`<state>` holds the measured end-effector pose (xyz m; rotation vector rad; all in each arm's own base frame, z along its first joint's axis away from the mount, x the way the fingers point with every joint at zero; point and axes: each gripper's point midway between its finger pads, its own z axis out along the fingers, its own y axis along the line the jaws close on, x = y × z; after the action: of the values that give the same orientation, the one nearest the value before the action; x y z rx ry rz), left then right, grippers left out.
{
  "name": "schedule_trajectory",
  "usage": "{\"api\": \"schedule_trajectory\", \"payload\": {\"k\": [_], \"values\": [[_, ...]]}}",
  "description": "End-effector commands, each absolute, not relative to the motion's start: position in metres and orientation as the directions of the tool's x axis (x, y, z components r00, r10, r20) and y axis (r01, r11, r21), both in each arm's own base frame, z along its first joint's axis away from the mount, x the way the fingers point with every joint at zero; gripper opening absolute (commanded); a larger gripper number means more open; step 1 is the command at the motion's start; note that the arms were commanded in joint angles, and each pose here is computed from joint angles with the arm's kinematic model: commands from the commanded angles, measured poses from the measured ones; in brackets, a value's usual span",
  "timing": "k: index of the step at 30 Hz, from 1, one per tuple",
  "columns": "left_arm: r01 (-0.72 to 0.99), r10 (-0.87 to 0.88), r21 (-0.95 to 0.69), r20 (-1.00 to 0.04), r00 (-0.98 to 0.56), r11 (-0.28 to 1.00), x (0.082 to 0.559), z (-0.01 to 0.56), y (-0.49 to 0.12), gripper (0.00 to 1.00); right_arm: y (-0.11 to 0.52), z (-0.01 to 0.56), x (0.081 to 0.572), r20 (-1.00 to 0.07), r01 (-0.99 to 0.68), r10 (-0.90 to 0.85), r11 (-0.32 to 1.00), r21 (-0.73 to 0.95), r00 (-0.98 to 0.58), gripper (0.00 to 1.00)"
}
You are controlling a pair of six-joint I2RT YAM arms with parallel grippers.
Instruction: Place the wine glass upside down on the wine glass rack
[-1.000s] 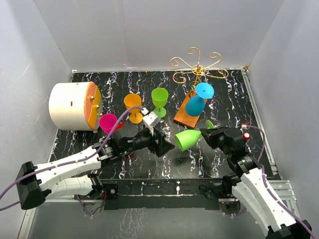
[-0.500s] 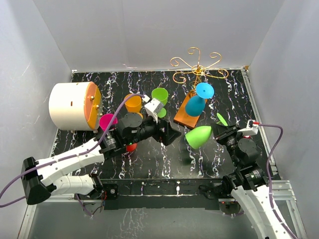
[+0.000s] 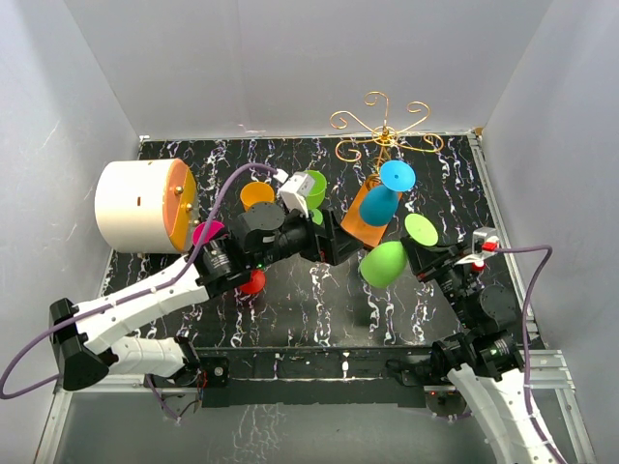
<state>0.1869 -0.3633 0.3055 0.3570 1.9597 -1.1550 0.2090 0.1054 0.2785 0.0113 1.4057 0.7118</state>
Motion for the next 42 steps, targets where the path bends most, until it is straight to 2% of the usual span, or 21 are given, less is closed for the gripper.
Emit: {"api": "schedule_trajectory", "payload": {"k": [1, 5, 11, 15, 23, 32, 39, 42], "values": [[0.594, -0.269, -0.701, -0.706, -0.655, 0.394, 0.18, 0.357, -0.365, 0.99, 0.124, 0.306, 0.196, -0.909, -0.598, 0.403, 0.756, 0.267, 0.103, 0.0], [0.557, -0.292, -0.772, -0.633, -0.717, 0.305, 0.181, 0.365, -0.377, 0.97, 0.135, 0.319, 0.187, -0.904, -0.669, 0.405, 0.71, 0.219, 0.135, 0.0], [0.498, -0.285, -0.854, -0.52, -0.806, 0.149, 0.184, 0.377, -0.387, 0.94, 0.156, 0.309, 0.187, -0.952, -0.745, 0.286, 0.656, 0.116, 0.104, 0.0], [0.485, -0.302, -0.863, -0.504, -0.809, 0.141, 0.189, 0.382, -0.382, 0.92, 0.165, 0.306, 0.19, -0.971, -0.776, 0.214, 0.629, 0.053, 0.107, 0.0], [0.337, -0.256, -0.91, -0.395, -0.882, 0.242, 0.197, 0.345, -0.385, 0.77, 0.172, 0.318, 0.192, -0.972, -0.804, 0.162, 0.594, -0.045, 0.173, 0.0], [0.259, -0.228, -0.959, -0.279, -0.933, 0.112, 0.197, 0.355, -0.386, 0.62, 0.18, 0.325, 0.191, -0.97, -0.828, 0.105, 0.546, -0.129, 0.22, 0.0], [0.22, -0.186, -0.971, -0.234, -0.954, 0.093, 0.193, 0.351, -0.392, 0.52, 0.183, 0.323, 0.19, -0.97, -0.838, 0.082, 0.523, -0.155, 0.23, 0.0], [0.201, -0.183, -0.974, -0.218, -0.959, 0.105, 0.194, 0.347, -0.393, 0.44, 0.184, 0.324, 0.19, -0.968, -0.841, 0.084, 0.518, -0.159, 0.234, 0.0]]}}
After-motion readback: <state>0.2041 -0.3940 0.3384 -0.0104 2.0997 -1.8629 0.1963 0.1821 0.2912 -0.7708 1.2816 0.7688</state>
